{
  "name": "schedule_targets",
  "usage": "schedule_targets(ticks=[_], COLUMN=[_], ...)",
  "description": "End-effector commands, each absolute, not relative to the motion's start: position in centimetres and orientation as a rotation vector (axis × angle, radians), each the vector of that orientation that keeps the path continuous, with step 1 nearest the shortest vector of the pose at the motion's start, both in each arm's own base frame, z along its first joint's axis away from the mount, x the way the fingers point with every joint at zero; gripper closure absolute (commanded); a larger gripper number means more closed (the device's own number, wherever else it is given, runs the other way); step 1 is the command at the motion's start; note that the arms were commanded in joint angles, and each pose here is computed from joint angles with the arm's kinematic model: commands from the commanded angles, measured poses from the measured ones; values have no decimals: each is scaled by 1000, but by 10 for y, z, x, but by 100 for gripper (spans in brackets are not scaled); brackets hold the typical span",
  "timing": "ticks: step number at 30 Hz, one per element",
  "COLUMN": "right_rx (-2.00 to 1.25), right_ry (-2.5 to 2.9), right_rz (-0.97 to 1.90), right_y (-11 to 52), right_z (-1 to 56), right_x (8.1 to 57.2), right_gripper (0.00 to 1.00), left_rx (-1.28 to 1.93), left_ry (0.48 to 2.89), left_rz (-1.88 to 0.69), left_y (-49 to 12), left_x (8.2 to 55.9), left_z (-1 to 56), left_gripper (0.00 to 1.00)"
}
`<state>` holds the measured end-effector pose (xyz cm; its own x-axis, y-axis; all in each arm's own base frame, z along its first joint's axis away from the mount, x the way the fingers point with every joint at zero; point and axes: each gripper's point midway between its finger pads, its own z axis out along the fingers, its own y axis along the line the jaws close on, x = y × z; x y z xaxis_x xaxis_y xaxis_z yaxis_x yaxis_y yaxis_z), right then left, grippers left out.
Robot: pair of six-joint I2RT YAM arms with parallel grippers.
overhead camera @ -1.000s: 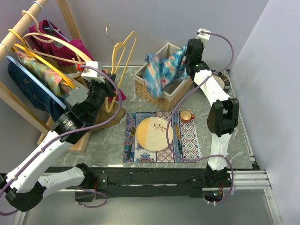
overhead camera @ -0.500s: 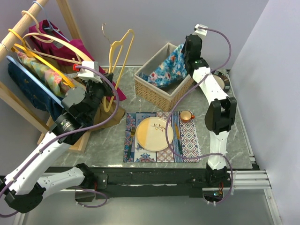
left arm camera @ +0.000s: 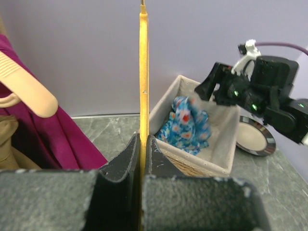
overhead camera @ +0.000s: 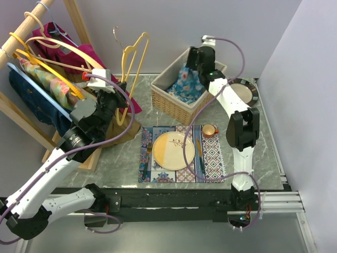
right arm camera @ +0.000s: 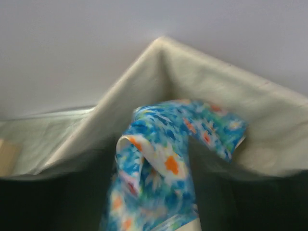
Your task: Remove the skirt from the hanger
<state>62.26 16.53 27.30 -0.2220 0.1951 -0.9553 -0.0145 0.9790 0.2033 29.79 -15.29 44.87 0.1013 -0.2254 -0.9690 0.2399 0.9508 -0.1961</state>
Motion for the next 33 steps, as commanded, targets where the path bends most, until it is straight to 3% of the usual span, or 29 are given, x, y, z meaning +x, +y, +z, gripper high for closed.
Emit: schedule_targets(ticks=[1,2,3,6,7,8,10,11,14,20,33], right_rx=[135,138,135,130,145,130,101,87,71,41,-17], right_ry=[1753,1724,1718,1678,1720,1645,1685,1602,1605,1601,1625], right_rz=[330,368,390,502,538,599,670,705,718,717,807], right_y=[180,179,179,182,186,187,200,201,204,201,222], right_z=[332,357,365,395,375,403,371,394,383,380,376], right_x=[579,564,556,518,508,486,459,440,410,377,342], right_gripper=[17,5,0,0,0,0,0,0,0,0,0], left_rx=[-104,-149,-164,-275,-318,-370,-427,-429,-497,-620,-618], left_ry=[1356,1366,1386,1373,1357,1357,1341,1361,1354,1333,1360], left_rz=[-328,-284,-250,-137,-103,-49,-11,16,102,288,399], left_y=[-139,-131,-132,-114,-106,-100,-90,-92,-82,-56,-34], left_x=[304,308,315,327,327,333,335,343,354,381,452], left_z=[480,480,477,490,499,497,507,502,503,507,506], left_gripper=[99,99,99,99,99,99,99,99,99,99,99])
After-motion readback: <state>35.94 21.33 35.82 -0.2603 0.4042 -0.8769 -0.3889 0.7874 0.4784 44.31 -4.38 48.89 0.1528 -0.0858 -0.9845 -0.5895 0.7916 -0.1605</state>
